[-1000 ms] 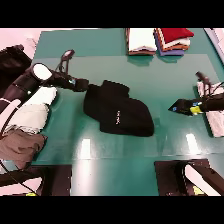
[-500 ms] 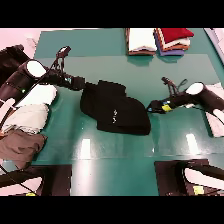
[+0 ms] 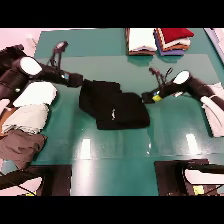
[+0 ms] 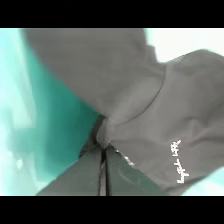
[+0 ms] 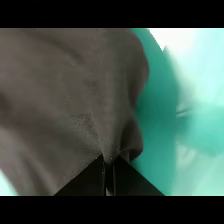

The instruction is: Fold the shirts.

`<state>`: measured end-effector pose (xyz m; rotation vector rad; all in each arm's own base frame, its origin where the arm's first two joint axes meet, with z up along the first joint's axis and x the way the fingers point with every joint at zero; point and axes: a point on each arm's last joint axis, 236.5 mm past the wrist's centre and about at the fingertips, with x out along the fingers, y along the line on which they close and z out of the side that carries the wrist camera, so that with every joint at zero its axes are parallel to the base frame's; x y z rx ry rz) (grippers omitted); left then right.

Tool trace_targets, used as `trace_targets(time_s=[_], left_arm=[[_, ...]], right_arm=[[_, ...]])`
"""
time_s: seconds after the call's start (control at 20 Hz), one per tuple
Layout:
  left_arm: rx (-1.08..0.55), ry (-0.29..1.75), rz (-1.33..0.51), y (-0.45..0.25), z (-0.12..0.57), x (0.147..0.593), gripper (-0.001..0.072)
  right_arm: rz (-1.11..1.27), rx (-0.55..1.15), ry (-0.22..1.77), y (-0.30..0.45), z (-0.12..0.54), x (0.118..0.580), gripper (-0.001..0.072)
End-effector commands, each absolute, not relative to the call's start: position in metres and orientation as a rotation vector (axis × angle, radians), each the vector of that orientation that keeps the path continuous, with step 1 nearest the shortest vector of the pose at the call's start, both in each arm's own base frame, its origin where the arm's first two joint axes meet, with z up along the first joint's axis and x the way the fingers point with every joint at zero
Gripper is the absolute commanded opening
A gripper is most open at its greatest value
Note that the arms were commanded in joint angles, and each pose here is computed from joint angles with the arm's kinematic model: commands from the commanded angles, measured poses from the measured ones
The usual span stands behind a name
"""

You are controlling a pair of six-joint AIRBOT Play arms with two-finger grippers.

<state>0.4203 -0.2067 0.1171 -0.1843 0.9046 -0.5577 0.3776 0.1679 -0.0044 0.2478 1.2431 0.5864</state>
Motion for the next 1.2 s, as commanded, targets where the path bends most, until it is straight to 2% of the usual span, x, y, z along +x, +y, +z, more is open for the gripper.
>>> trace_targets(time_s=[0.0, 0.1, 0.25, 0.45, 0.55, 0.65, 0.75, 0.95, 1.15], left_arm=[[-0.12, 0.633, -0.563, -0.194, 0.233, 0.416, 0.0022], [-0.104, 0.413, -0.577, -0.185, 0.331, 0.389, 0.0022], [-0.092, 0.11, -0.597, -0.166, 0.455, 0.315, 0.0022], [-0.082, -0.118, -0.607, -0.143, 0.532, 0.231, 0.0022], [-0.078, -0.136, -0.608, -0.141, 0.538, 0.22, 0.0022], [-0.056, -0.063, -0.603, -0.144, 0.518, 0.233, 0.0022], [-0.029, 0.109, -0.602, -0.153, 0.468, 0.266, 0.0021], [-0.007, 0.577, -0.597, -0.172, 0.309, 0.333, 0.0022], [0.12, 0.877, -0.43, -0.138, 0.168, 0.372, 0.0022]], right_arm=[[0.601, 0.131, 0.971, 0.154, 0.113, 0.396, 0.0016], [0.606, 0.078, 0.752, 0.146, 0.213, 0.385, 0.0016], [0.615, -0.005, 0.481, 0.14, 0.333, 0.336, 0.0015], [0.604, -0.015, 0.311, 0.137, 0.408, 0.278, 0.0015], [0.588, -0.007, 0.295, 0.134, 0.419, 0.268, 0.0015], [0.596, 0.016, 0.347, 0.136, 0.409, 0.274, 0.0015], [0.631, 0.042, 0.497, 0.147, 0.374, 0.286, 0.0015], [0.768, 0.033, 0.835, 0.199, 0.274, 0.31, 0.0015], [0.736, -0.106, 1.122, 0.231, 0.142, 0.308, 0.0015]])
